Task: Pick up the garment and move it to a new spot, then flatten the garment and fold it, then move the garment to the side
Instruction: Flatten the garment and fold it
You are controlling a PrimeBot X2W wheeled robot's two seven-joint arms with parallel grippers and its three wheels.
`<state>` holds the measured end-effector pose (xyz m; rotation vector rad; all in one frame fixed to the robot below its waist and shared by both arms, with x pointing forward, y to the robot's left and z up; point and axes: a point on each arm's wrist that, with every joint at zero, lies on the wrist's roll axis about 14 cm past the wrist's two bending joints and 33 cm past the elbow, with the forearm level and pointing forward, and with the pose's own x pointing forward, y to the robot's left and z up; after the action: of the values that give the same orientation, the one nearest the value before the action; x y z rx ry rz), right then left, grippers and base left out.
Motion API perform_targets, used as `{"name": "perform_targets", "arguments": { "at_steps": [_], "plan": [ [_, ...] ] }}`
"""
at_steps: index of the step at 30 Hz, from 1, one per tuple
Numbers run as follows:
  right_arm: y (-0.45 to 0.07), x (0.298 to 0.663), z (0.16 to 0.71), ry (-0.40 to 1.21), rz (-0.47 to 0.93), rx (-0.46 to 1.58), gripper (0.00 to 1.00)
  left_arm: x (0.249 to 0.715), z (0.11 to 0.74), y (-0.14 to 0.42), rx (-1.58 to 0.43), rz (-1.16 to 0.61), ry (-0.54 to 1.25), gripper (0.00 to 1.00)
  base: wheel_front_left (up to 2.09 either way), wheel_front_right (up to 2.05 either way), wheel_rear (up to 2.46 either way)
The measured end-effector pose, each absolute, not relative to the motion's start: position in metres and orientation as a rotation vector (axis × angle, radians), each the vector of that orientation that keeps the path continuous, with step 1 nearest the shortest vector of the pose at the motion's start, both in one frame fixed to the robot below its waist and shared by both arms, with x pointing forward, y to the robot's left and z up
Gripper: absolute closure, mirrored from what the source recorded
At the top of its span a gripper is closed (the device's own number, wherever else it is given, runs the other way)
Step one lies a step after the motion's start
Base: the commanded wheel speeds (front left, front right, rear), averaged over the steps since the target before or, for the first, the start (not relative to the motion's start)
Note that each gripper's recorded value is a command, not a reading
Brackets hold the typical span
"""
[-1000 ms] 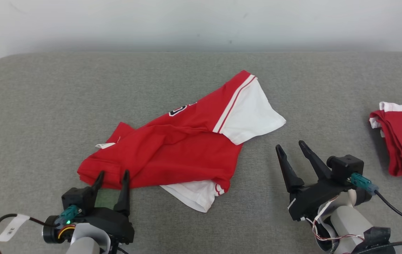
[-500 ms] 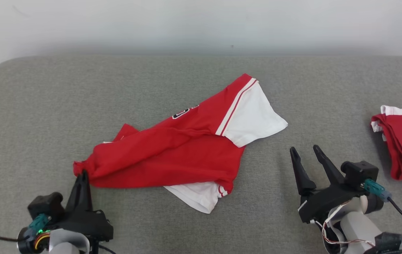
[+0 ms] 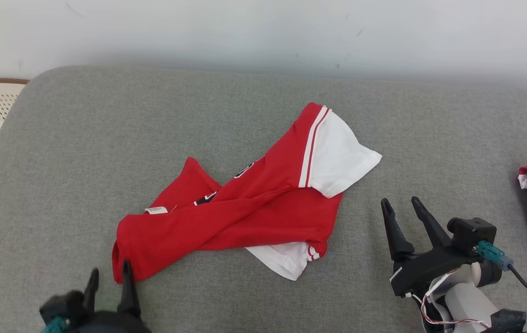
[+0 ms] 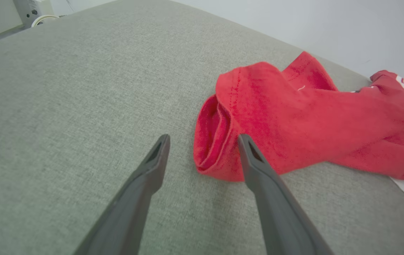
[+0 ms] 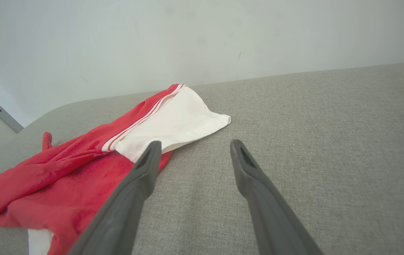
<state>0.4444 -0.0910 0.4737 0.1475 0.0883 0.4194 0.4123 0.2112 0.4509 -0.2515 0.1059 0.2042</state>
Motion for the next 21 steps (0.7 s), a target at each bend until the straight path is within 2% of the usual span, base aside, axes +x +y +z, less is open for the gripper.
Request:
{"name": "perform_targets", "arguments": {
  "at_steps": [6,17,19,21],
  "plan": [
    [-0.092,0.447,0.472,0.089,0.419,0.145,0.0,0.444,0.491,0.211,-0.208,0.162,-0.015,0.0,0.0,0.0,0.0],
    [-0.113,0.453,0.467,0.096,0.367,0.14,0.0,0.479,0.463,0.204,-0.172,0.11,0.09,0.0,0.0,0.0,0.0],
    [-0.117,0.453,0.465,0.101,0.357,0.136,0.0,0.478,0.454,0.2,-0.179,0.102,0.117,0.16,0.0,0.0,0.0],
    [-0.118,0.453,0.465,0.101,0.355,0.137,0.0,0.475,0.445,0.197,-0.187,0.088,0.144,0.19,0.0,0.0,0.0]
  ]
}}
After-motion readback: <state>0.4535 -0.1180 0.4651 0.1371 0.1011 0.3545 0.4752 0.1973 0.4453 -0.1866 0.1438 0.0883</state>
